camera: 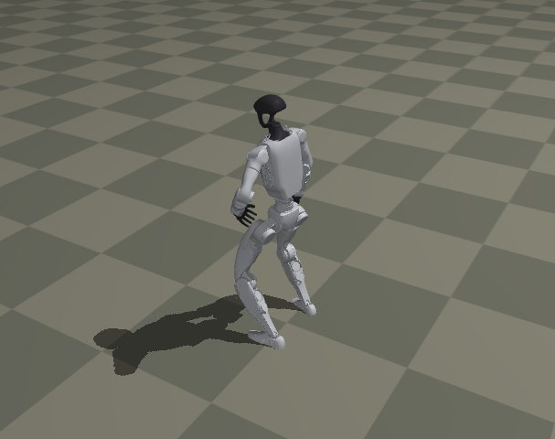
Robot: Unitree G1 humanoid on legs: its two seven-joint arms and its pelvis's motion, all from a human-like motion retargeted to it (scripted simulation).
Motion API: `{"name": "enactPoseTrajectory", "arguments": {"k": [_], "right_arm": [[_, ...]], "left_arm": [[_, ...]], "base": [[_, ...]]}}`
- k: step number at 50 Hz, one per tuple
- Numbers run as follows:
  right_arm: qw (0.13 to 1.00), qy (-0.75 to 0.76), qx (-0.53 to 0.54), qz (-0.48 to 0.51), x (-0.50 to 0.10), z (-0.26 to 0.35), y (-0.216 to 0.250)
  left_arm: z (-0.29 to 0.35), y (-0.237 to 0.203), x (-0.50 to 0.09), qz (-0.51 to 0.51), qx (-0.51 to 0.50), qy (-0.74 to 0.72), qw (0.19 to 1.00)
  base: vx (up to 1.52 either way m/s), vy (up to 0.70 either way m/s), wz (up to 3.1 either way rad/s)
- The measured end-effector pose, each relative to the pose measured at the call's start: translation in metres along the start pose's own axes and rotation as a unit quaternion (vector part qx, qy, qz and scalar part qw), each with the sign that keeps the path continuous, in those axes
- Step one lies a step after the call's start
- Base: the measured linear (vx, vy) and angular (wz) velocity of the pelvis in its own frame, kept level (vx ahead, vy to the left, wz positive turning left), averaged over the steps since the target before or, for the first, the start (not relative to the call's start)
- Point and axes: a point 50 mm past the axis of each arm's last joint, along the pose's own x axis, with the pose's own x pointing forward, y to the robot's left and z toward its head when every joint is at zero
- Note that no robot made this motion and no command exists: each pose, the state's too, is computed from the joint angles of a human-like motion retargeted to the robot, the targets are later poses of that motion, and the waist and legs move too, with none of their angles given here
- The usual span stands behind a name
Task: Dance
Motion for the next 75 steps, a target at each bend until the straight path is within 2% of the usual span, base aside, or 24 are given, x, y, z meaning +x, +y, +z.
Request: {"name": "enactPoseTrajectory", "arguments": {"k": [2, 10, 22, 30, 35, 40, 44, 48, 53, 59, 66, 75], "right_arm": [[1.000, -0.013, 0.009, -0.001, 0.005, 0.012, 0.005], [1.000, 0.004, 0.022, -0.021, 0.002, 0.006, 0.017], [0.994, 0.024, 0.004, -0.107, 0.001, -0.005, -0.007], [0.994, 0.054, -0.019, -0.089, -0.007, -0.033, -0.008], [0.994, 0.091, -0.001, -0.061, -0.016, -0.055, 0.004], [0.991, 0.113, 0.058, -0.040, -0.020, -0.064, 0.015], [0.986, 0.115, 0.111, -0.034, -0.019, -0.060, 0.019], [0.981, 0.121, 0.148, -0.041, -0.019, -0.060, 0.021], [0.974, 0.110, 0.175, -0.098, -0.011, -0.049, -0.009], [0.955, 0.117, 0.198, -0.186, -0.011, -0.050, -0.046], [0.934, 0.149, 0.220, -0.239, -0.025, -0.075, -0.062], [0.927, 0.173, 0.237, -0.234, -0.036, -0.093, -0.053]], "left_arm": [[-0.003, 0.012, -0.014, 0.025, 0.000, 0.006, 1.000], [-0.005, 0.014, -0.041, 0.109, -0.061, 0.024, 0.992], [-0.006, 0.001, -0.056, 0.204, -0.138, 0.041, 0.968], [-0.001, -0.004, -0.058, 0.243, -0.156, 0.036, 0.957], [0.009, 0.013, -0.057, 0.318, -0.130, 0.011, 0.939], [0.015, 0.044, -0.059, 0.437, -0.059, -0.002, 0.898], [0.020, 0.087, -0.078, 0.567, 0.041, 0.002, 0.823], [0.029, 0.139, -0.126, 0.700, 0.178, 0.026, 0.691], [0.058, 0.197, -0.238, 0.821, 0.375, 0.110, 0.416], [0.097, 0.216, -0.363, 0.865, 0.427, 0.210, 0.163], [0.124, 0.211, -0.436, 0.886, 0.382, 0.255, 0.057], [0.149, 0.211, -0.461, 0.911, 0.347, 0.216, 0.055]], "base": [[0.06, -0.13, -0.29], [0.05, -0.17, -0.23], [0.03, -0.12, -0.13], [0.03, 0.04, 0.07], [0.05, 0.15, 0.13], [0.05, 0.22, 0.19], [0.02, 0.25, 0.24], [-0.04, 0.25, 0.24], [-0.03, 0.23, 0.41], [-0.02, 0.19, 0.29], [-0.02, 0.13, 0.04], [0.03, 0.11, 0.33]]}}
